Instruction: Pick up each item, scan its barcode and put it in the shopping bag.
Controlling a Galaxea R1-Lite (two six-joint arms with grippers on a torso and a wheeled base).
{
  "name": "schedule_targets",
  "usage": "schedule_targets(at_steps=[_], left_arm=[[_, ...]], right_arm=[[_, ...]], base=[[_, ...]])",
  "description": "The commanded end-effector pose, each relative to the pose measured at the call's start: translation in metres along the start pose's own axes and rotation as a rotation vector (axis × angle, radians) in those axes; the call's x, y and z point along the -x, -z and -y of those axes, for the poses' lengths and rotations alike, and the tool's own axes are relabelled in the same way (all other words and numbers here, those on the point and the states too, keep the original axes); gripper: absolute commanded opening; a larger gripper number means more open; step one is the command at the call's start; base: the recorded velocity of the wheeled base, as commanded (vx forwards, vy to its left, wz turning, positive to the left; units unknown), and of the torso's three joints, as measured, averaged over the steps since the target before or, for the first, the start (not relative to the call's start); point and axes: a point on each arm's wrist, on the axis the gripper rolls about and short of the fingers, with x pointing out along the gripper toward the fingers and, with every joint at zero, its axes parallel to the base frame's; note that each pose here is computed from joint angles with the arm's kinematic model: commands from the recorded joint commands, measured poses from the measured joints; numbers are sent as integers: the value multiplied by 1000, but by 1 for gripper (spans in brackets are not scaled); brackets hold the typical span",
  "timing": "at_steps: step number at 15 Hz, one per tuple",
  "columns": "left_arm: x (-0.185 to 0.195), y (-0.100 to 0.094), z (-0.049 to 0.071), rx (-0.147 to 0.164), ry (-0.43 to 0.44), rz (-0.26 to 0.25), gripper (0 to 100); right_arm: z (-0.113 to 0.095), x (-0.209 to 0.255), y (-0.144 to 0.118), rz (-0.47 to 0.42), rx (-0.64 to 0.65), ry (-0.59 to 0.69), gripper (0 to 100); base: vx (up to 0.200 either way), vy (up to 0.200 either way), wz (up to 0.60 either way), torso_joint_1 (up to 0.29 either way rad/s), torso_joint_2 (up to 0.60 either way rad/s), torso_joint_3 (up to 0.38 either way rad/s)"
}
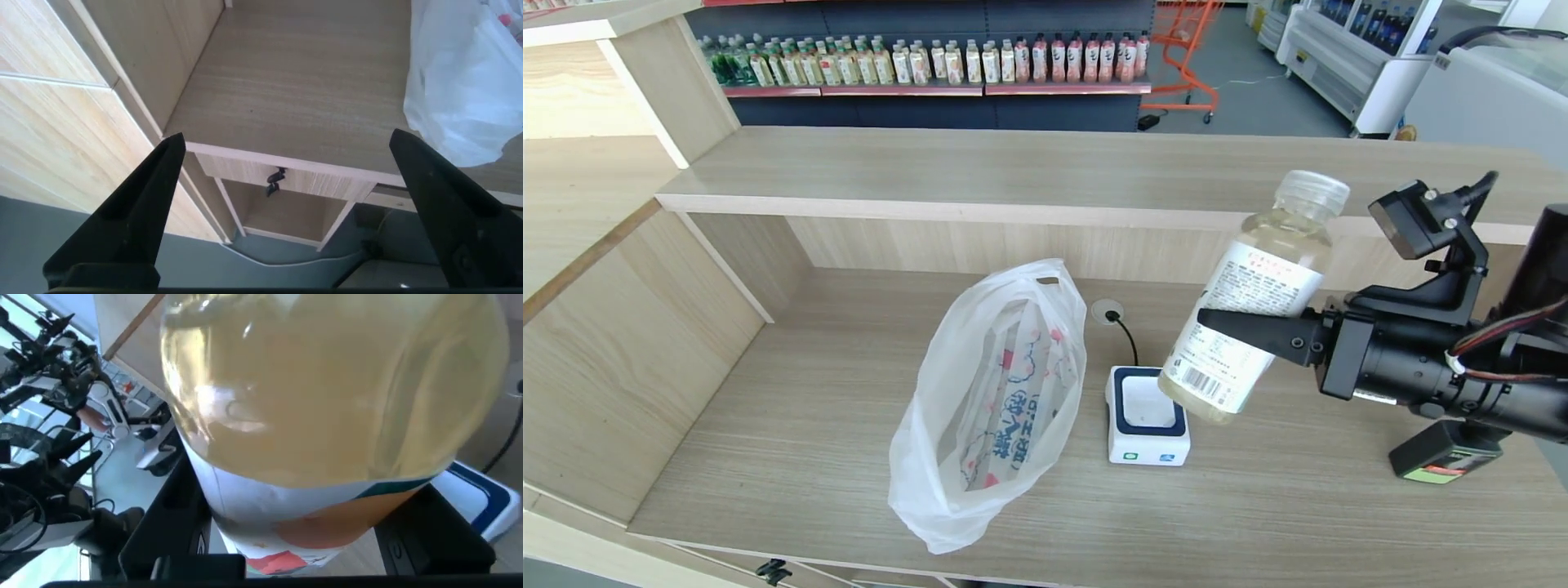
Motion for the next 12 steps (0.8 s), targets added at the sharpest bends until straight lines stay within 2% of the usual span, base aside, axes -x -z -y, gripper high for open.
schedule_targets(at_steps=[1,4,8,12], left_arm=[[0,0,0,2,-3,0,100],[0,0,0,-1,-3,0,100],[0,0,0,-1,-3,0,100],[0,0,0,-1,-3,0,100]], right_arm=[[1,-4,3,-9,-19,0,0],[9,-24,14,-35,-44,78,0],[29,-56,37,-94,-81,179,0],[38,-83,70,-181,-103,231,0]], base=[[0,200,0,12,-2,2],[0,200,0,-6,1,1],[0,0,0,0,0,0],[0,0,0,0,0,0]])
